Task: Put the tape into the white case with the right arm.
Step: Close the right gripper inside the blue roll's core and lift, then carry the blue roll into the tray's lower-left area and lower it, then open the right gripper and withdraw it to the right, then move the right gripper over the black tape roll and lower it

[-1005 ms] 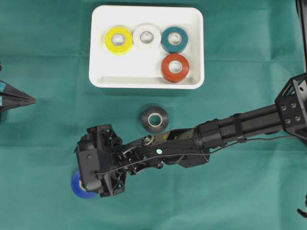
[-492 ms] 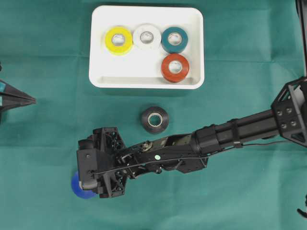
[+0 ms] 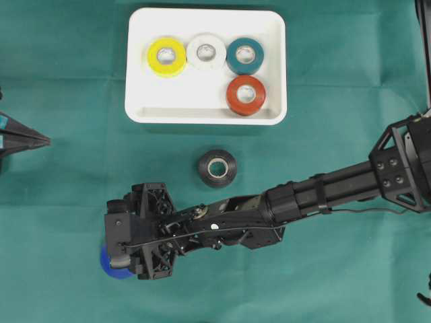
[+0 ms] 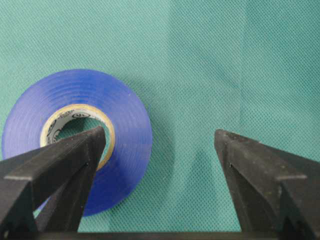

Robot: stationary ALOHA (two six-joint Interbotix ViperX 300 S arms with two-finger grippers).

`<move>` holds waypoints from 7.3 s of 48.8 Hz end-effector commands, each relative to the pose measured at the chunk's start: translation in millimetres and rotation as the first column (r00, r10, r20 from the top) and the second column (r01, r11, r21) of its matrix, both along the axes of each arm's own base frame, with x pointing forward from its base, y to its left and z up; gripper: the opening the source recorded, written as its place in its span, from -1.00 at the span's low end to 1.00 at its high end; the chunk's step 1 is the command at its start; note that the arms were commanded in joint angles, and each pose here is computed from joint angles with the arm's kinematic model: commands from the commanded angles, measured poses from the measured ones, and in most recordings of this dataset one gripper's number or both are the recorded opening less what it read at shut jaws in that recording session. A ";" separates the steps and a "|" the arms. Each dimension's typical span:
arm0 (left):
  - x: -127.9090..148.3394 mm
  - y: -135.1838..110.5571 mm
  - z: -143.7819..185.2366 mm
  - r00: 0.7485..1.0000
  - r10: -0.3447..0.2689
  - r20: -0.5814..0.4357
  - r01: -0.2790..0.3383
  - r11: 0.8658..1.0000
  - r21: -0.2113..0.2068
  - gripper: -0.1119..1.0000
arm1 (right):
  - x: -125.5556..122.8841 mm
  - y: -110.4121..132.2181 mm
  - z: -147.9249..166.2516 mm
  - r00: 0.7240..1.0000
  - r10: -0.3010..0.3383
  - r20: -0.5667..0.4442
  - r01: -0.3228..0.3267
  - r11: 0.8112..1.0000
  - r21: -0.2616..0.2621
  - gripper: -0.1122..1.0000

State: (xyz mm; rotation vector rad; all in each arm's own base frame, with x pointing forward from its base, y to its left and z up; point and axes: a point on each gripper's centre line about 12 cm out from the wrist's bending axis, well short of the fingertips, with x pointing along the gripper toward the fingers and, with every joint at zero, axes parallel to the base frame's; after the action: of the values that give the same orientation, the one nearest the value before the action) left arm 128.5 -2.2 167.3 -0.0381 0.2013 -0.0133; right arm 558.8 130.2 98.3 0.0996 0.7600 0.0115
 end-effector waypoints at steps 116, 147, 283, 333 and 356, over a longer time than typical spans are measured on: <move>1.2 0.4 3.9 1.000 0.004 0.011 -0.004 1.000 -0.003 -0.79 | -8.9 -175.6 119.9 0.913 -0.408 0.018 0.408 0.911 -0.054 -0.77; 1.2 0.2 3.9 1.000 0.002 0.011 -0.002 1.000 -0.003 -0.79 | -49.0 -231.0 106.9 0.859 -0.510 -0.047 0.506 0.859 -0.077 -0.77; 1.4 0.4 4.5 1.000 0.004 0.012 -0.004 1.000 -0.003 -0.79 | -348.8 -175.9 72.2 0.935 -0.348 0.069 0.347 0.938 0.020 0.20; 1.4 0.4 4.5 1.000 0.004 0.012 -0.004 1.000 -0.003 -0.79 | -391.5 -128.7 55.4 0.971 -0.111 0.213 0.096 0.992 0.077 0.19; 1.4 0.2 4.3 1.000 0.002 0.011 -0.002 1.000 -0.003 -0.79 | -392.8 -109.6 53.7 0.981 0.011 0.192 -0.022 0.998 0.056 0.18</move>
State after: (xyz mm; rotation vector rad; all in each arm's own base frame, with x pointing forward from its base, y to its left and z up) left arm 128.5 -2.0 167.3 -0.0398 0.2012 -0.0117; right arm 161.9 19.5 147.6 0.1530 0.5761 0.0506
